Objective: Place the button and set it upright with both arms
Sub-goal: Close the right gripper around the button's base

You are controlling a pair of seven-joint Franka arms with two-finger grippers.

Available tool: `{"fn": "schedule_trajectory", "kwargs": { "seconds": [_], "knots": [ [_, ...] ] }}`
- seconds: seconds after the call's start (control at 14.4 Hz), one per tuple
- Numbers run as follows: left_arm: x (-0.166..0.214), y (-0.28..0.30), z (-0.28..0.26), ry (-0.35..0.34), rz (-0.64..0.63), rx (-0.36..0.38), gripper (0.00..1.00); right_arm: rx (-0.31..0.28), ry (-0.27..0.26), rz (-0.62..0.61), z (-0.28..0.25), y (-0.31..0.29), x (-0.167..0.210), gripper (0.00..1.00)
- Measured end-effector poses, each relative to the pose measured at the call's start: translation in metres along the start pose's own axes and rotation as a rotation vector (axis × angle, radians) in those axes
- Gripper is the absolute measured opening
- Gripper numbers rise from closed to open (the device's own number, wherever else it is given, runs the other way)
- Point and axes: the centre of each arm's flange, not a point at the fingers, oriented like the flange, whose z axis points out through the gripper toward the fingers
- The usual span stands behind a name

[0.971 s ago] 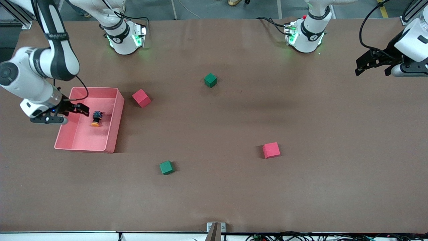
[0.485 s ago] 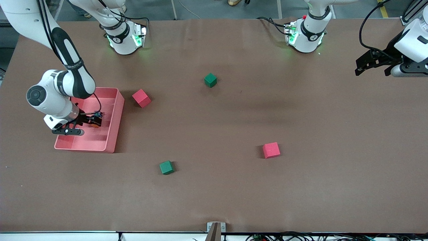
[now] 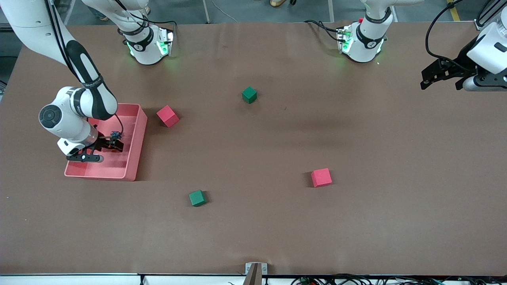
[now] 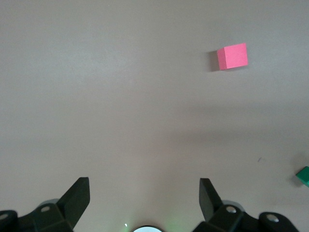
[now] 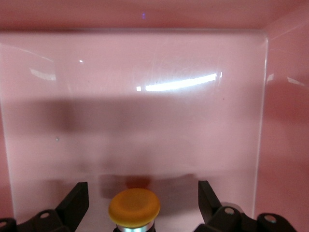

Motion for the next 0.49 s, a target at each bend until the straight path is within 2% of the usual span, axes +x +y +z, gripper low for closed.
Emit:
{"fn": "schedule_trajectory", "kwargs": {
  "seconds": [0.49],
  "knots": [
    [0.0001, 0.0, 0.0002, 0.0, 0.0, 0.0, 1.0, 0.002, -0.014, 0.0, 0.0046, -0.0006, -0.0037, 0.95]
  ]
}}
